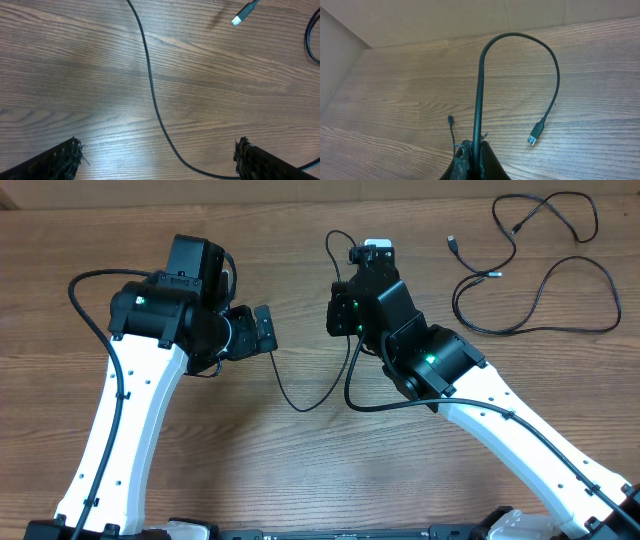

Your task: Untangle cables

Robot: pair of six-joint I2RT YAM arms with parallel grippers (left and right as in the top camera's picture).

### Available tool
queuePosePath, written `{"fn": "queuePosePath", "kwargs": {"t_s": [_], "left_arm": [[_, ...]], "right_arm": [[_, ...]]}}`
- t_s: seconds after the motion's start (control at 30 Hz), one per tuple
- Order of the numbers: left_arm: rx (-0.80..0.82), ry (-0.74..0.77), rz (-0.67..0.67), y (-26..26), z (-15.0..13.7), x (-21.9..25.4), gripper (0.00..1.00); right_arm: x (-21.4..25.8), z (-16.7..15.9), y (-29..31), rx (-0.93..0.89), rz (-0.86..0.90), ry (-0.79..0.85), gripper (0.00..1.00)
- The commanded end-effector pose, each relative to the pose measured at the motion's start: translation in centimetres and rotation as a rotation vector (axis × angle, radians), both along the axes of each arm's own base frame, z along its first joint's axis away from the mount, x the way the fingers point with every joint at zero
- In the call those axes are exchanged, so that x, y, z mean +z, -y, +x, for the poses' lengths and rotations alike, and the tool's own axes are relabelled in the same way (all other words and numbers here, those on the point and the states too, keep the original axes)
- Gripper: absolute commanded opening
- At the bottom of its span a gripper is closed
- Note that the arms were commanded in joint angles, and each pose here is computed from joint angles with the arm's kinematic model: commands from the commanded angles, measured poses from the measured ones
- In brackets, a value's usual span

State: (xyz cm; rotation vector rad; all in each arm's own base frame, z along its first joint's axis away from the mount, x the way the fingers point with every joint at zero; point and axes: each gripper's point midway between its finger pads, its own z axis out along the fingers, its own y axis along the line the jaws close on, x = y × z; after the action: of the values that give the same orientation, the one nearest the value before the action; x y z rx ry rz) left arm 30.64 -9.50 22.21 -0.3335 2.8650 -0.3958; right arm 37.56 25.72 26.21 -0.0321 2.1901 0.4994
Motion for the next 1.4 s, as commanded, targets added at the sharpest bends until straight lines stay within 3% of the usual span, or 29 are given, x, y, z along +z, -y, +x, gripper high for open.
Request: {"fn": "queuePosePath", "kwargs": {"t_s": [0.0,1.07,1.37], "left_arm": [[-0.017,0.013,0.017,-0.2,0.2,0.1,1.00],[-0.017,0.013,0.017,-0.2,0.2,0.1,0.99],[-0.017,0.013,0.017,-0.2,0.2,0.1,0.99]], "right_arm": [[0.7,0.0,-0.2,0.003,0.016,0.012,0.04],[0.1,-0.3,0.2,-0.003,-0.006,-0.010,0.05],[-0.3,-0.5,0.3,-0.002,-0.019,-0.026,0.57]]}}
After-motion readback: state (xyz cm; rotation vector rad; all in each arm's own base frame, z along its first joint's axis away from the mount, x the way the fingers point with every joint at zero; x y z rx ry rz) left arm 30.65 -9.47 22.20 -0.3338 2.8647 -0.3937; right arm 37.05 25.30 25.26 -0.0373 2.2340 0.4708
